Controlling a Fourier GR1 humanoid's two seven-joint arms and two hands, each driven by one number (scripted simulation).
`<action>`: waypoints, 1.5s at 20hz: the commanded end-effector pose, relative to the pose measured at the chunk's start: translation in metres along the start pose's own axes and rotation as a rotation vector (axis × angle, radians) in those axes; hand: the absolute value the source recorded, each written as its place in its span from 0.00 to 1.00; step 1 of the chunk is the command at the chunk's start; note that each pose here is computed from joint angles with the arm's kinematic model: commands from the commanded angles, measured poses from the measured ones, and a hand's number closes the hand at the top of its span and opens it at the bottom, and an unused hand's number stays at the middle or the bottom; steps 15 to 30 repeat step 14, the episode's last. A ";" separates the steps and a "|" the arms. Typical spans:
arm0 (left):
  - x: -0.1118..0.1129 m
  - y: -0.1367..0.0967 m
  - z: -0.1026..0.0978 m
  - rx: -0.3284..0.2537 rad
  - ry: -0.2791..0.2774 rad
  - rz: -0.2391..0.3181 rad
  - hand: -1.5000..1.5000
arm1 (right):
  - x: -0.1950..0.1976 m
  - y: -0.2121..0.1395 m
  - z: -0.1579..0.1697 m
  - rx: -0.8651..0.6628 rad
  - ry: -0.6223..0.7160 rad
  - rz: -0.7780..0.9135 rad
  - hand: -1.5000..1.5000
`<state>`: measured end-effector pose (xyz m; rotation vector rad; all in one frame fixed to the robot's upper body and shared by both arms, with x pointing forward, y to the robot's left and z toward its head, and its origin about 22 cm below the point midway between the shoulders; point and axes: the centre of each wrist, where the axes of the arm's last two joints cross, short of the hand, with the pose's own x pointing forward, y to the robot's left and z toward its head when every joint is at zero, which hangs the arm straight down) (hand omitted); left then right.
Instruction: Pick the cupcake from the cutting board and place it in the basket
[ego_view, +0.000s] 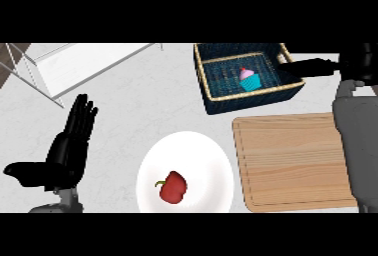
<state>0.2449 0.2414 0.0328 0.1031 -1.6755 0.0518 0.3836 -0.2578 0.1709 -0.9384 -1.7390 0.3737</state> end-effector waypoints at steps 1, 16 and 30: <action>0.000 0.001 -0.007 0.003 -0.004 0.007 0.50 | 0.001 -0.036 -0.004 -0.085 0.064 -0.031 0.00; 0.003 -0.002 0.010 0.008 -0.004 0.000 0.50 | -0.048 -0.150 0.002 -0.082 0.015 -0.271 0.00; 0.003 -0.002 0.010 0.008 -0.004 0.000 0.50 | -0.048 -0.150 0.002 -0.082 0.015 -0.271 0.00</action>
